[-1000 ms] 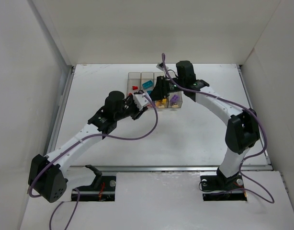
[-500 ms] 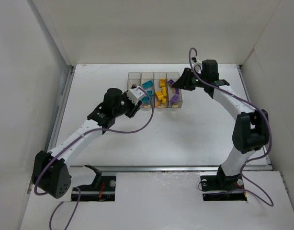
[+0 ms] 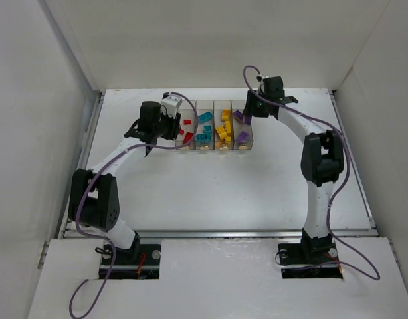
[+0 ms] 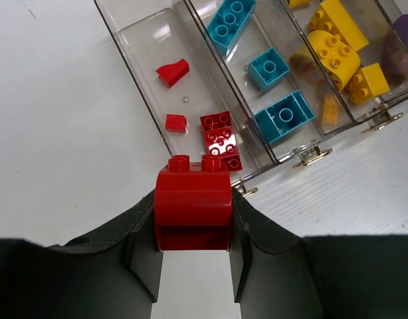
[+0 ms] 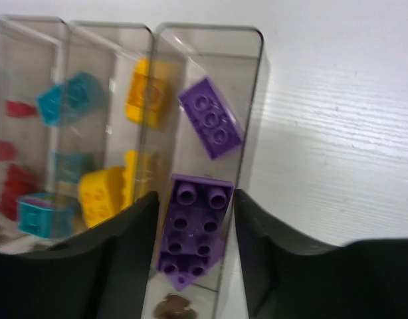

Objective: Sort the legos into containers by color

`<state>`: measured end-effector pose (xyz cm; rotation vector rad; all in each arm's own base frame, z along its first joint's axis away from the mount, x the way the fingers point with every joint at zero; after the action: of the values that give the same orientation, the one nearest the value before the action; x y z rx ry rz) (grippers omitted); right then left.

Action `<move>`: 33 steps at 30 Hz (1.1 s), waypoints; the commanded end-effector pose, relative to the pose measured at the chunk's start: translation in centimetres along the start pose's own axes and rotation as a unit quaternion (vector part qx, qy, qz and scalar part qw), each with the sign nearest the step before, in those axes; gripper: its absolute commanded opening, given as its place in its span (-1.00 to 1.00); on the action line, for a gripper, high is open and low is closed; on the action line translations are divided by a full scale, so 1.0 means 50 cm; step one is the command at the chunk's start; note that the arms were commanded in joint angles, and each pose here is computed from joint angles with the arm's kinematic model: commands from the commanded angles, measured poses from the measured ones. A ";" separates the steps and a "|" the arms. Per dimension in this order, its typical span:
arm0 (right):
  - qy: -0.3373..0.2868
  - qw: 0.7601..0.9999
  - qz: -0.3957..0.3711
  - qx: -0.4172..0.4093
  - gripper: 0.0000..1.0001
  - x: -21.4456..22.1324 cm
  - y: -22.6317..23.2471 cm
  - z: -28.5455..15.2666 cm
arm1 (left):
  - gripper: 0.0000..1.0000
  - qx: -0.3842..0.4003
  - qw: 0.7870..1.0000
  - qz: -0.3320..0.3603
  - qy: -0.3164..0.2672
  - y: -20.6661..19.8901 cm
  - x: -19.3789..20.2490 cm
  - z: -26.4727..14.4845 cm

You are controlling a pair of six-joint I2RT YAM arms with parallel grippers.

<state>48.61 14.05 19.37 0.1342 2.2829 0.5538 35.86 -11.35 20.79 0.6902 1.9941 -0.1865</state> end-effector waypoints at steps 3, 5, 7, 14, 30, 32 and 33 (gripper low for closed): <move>-0.006 1.000 -0.029 -0.006 0.26 -0.033 0.015 -0.002 | -1.00 -0.008 0.999 -0.015 -0.044 0.022 -0.060 0.014; -0.005 1.000 -0.029 -0.006 0.58 -0.045 0.020 0.002 | -1.00 -0.006 0.999 -0.016 -0.035 0.023 -0.052 0.030; -0.005 1.000 -0.028 0.012 0.88 -0.052 0.019 -0.007 | -1.00 -0.005 0.999 -0.017 -0.032 0.026 -0.054 0.045; -0.040 0.998 -0.036 -0.026 0.95 -0.084 0.057 -0.090 | -1.00 -0.008 1.000 -0.017 -0.004 0.051 -0.070 0.122; -0.083 0.995 -0.038 -0.030 0.97 -0.106 0.072 -0.218 | 0.69 -0.019 0.999 0.025 -0.008 0.062 -0.109 0.206; -0.092 0.994 -0.038 -0.036 0.97 -0.118 0.071 -0.233 | 0.72 -0.023 0.999 0.030 -0.023 0.055 -0.135 0.186; -0.091 0.994 -0.039 -0.045 0.97 -0.119 0.077 -0.246 | 0.72 -0.024 0.999 0.030 -0.025 0.055 -0.142 0.177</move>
<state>44.95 12.51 28.85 0.0787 2.1670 0.5526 46.69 -14.63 16.00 0.7146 2.0980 -0.1345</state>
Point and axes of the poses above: each gripper's point midway between its finger pads, its own z axis out along the fingers, its own y axis along the line the jaws close on, x = y × z, the point moved 9 cm from there along -z, back along the fingers, and after that the axes turned 10 degrees about z, right-handed, at the moved point
